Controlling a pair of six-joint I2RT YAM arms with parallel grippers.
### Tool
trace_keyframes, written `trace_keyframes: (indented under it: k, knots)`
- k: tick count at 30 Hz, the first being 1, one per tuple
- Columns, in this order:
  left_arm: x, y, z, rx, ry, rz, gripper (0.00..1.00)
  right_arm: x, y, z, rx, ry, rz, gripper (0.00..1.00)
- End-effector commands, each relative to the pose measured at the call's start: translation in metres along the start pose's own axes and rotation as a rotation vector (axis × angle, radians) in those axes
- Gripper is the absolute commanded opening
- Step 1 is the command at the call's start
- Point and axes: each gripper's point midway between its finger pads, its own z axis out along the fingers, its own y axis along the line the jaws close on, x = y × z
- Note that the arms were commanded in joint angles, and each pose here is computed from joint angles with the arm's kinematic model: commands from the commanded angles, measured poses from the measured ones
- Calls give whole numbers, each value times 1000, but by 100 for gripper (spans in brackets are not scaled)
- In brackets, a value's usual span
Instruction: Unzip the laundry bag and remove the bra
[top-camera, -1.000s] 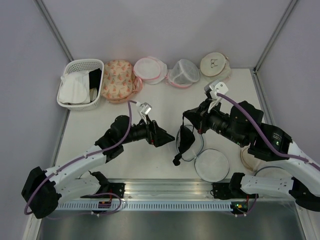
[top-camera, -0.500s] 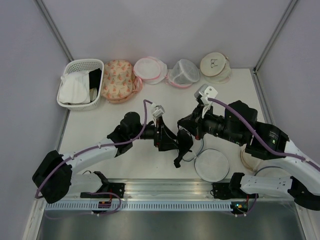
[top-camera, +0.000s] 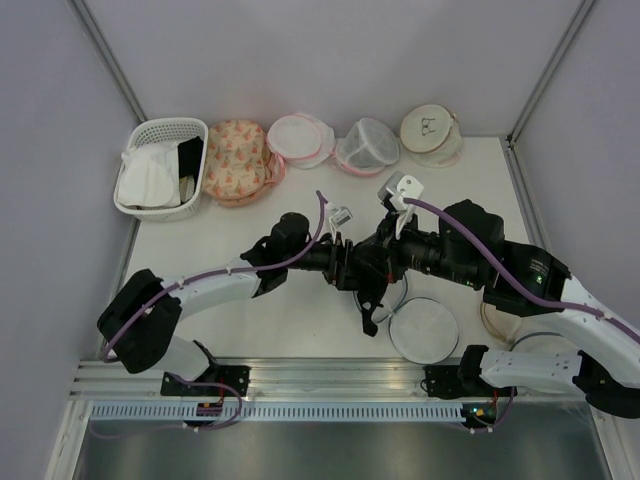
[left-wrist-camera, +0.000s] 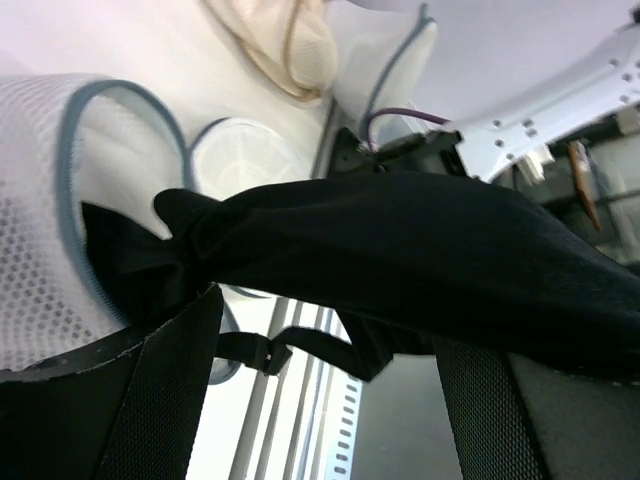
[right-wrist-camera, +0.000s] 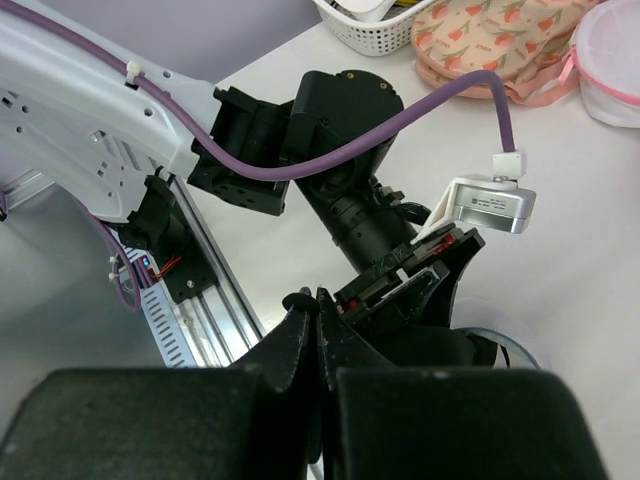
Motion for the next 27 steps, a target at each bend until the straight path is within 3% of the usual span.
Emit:
trace_keyframes:
  k: [1,4,7,10,12,16,20,27]
  knots:
    - [-18,-3,0,-97,-116,53,87,-17,6,-13,-26,-57,-14,1]
    - [-22,9,-5,-234,-169,247,87,-17,6,-13,-26,-55,-15,0]
    - [-30,13,-12,-316,-225,298,88,-16,5,-13,-27,-50,-17,0]
    - [-36,34,-19,-454,-263,174,90,-15,3,-14,-16,-51,-17,0]
    - [-32,45,-21,-550,-232,17,89,-16,1,-16,-5,-57,-17,0]
    - [-12,48,-16,-586,-187,-266,88,-16,-4,-21,21,-70,-16,0]
    - [-1,38,-13,-538,-238,-563,88,-13,-8,-26,39,-76,-17,0]
    - [-24,32,-45,-564,-449,-679,90,-12,-12,-36,56,-84,-15,0]
